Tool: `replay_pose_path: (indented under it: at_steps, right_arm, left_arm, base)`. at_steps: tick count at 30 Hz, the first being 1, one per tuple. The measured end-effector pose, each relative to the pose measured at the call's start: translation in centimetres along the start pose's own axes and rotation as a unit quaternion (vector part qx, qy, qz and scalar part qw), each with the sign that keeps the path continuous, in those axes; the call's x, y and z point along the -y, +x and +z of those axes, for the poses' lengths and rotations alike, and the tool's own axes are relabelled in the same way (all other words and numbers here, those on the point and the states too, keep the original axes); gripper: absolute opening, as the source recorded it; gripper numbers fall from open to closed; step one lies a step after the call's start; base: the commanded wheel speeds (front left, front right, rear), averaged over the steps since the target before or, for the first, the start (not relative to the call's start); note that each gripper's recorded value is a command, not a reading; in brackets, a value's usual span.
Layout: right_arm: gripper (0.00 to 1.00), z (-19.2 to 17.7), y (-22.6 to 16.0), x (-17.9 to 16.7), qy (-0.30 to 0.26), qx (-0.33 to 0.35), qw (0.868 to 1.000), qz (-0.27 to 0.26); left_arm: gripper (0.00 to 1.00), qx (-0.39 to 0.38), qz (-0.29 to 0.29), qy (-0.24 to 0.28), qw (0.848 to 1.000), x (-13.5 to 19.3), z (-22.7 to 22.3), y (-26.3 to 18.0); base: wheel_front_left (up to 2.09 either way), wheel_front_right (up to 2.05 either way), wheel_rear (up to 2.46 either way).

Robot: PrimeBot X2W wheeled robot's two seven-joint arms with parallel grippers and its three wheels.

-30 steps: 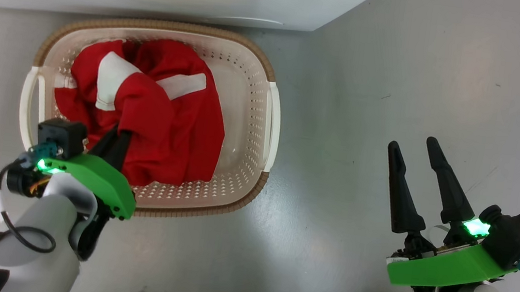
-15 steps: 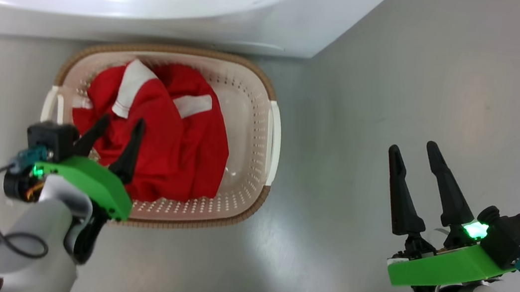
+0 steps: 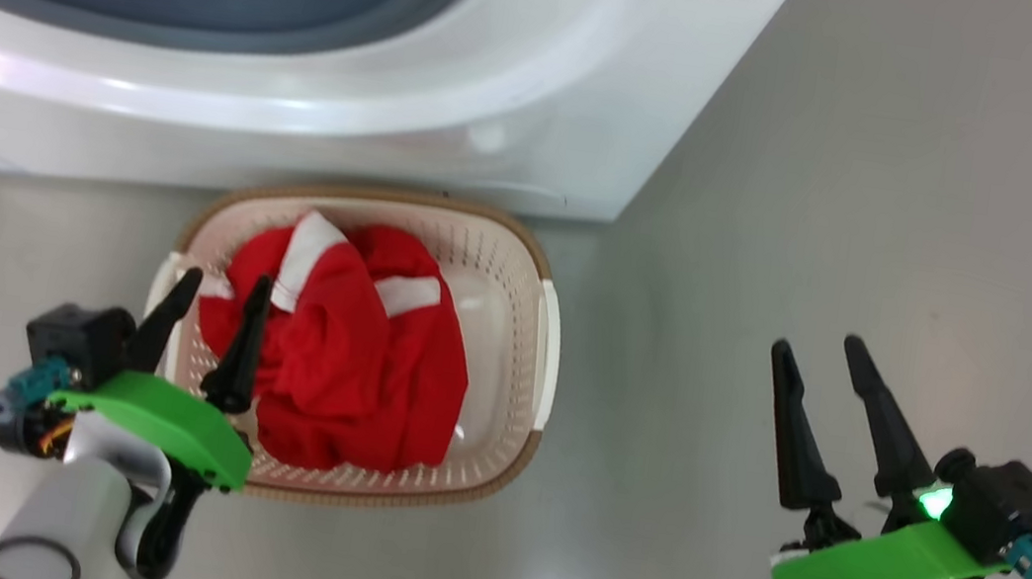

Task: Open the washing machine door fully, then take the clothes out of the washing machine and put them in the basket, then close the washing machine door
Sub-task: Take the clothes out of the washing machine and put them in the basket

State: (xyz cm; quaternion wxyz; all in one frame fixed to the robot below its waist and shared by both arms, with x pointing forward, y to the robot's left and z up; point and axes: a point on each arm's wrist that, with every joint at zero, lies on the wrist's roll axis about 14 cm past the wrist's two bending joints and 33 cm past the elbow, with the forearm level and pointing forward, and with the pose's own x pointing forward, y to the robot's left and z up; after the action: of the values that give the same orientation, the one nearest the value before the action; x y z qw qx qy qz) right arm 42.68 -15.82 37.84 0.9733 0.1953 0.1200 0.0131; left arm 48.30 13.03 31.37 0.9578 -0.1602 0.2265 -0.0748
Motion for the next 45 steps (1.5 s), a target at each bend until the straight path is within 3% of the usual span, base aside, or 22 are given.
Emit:
replay_pose_path:
  at_steps: [21, 33, 45]
  right_arm:
    - [1.0, 3.2, -6.7, -1.6, -0.011, 0.042, 0.999, 0.012]
    - [1.0, 3.7, -10.6, -1.8, -0.01, 0.058, 0.998, 0.013]
    - [1.0, 3.4, -12.5, -1.2, -0.015, 0.057, 0.998, 0.009]
  left_arm:
    - [1.0, 0.17, 0.006, 0.036, 0.985, 1.7, 9.2, -10.8]
    - [1.0, 0.214, 0.026, 0.056, 0.975, 1.3, 9.5, -17.5]
    - [1.0, 0.225, 0.052, 0.055, 0.972, 0.3, 8.6, -20.8]
  base:
    - [0.0, 0.0, 0.0]
    - [0.0, 0.0, 0.0]
    - [0.0, 0.0, 0.0]
